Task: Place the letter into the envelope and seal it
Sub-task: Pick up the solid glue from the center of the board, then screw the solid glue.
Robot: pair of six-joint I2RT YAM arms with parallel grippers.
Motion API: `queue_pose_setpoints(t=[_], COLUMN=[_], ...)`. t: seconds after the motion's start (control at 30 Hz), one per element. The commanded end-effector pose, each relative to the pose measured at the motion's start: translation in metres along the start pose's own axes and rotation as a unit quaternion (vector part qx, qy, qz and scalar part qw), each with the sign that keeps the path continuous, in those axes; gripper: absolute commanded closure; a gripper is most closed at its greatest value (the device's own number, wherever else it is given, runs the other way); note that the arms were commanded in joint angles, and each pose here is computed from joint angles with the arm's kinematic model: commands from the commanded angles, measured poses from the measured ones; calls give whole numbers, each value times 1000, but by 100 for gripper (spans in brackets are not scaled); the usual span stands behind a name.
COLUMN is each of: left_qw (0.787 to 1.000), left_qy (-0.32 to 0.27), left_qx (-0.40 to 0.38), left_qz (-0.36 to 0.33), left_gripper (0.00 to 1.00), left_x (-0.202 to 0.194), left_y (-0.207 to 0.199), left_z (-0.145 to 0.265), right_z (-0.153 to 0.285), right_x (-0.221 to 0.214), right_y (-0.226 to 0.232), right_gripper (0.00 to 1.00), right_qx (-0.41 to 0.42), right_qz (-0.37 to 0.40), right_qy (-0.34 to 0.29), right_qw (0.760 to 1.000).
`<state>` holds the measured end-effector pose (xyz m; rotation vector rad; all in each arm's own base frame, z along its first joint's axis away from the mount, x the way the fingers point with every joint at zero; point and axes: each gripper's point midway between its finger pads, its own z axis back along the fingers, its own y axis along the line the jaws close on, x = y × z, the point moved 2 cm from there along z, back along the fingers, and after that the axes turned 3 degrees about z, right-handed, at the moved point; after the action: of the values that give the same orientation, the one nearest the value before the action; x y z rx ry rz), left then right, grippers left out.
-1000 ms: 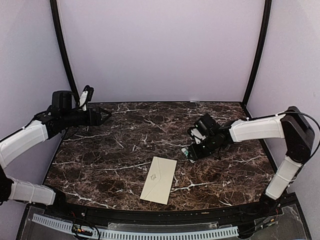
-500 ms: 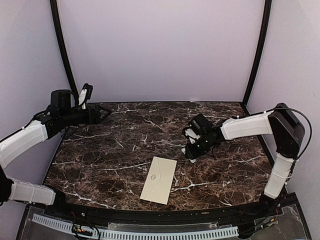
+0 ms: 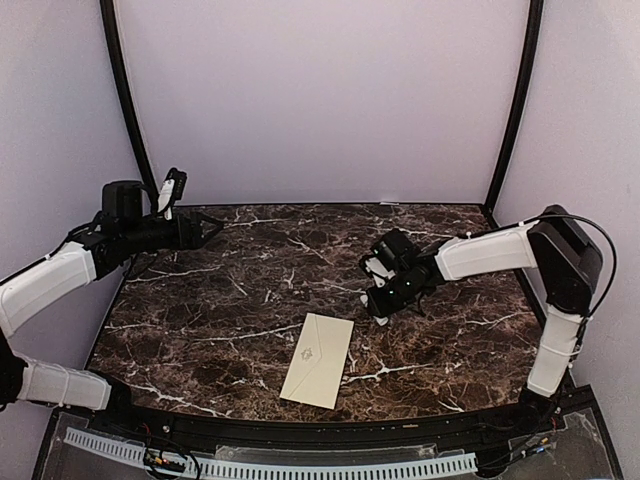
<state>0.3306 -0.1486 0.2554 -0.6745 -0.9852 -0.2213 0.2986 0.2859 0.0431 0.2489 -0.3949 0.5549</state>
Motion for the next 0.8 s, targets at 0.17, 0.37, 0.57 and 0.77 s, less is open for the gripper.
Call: queue_pose_setpoints(t=[0.17, 0.37, 0.57, 0.77], left_qw=[996, 970, 941, 894], left_qy=[-38, -113, -116, -75], left_qx=[-71, -186, -301, -441], left_qz=[31, 109, 98, 14], left_gripper=[24, 26, 26, 25], left_x=[2, -5, -2, -6], left_y=[-29, -105, -180, -253], left_z=[16, 31, 41, 59], right_z=[61, 149, 240, 289], right_x=[44, 64, 67, 62], right_y=[34, 103, 155, 189], right_gripper=[92, 92, 93, 94], right_qx=[101, 308, 415, 479], right_qz=[-14, 24, 73, 119], right_qy=[-138, -267, -374, -401], right_qw=[985, 913, 827, 771])
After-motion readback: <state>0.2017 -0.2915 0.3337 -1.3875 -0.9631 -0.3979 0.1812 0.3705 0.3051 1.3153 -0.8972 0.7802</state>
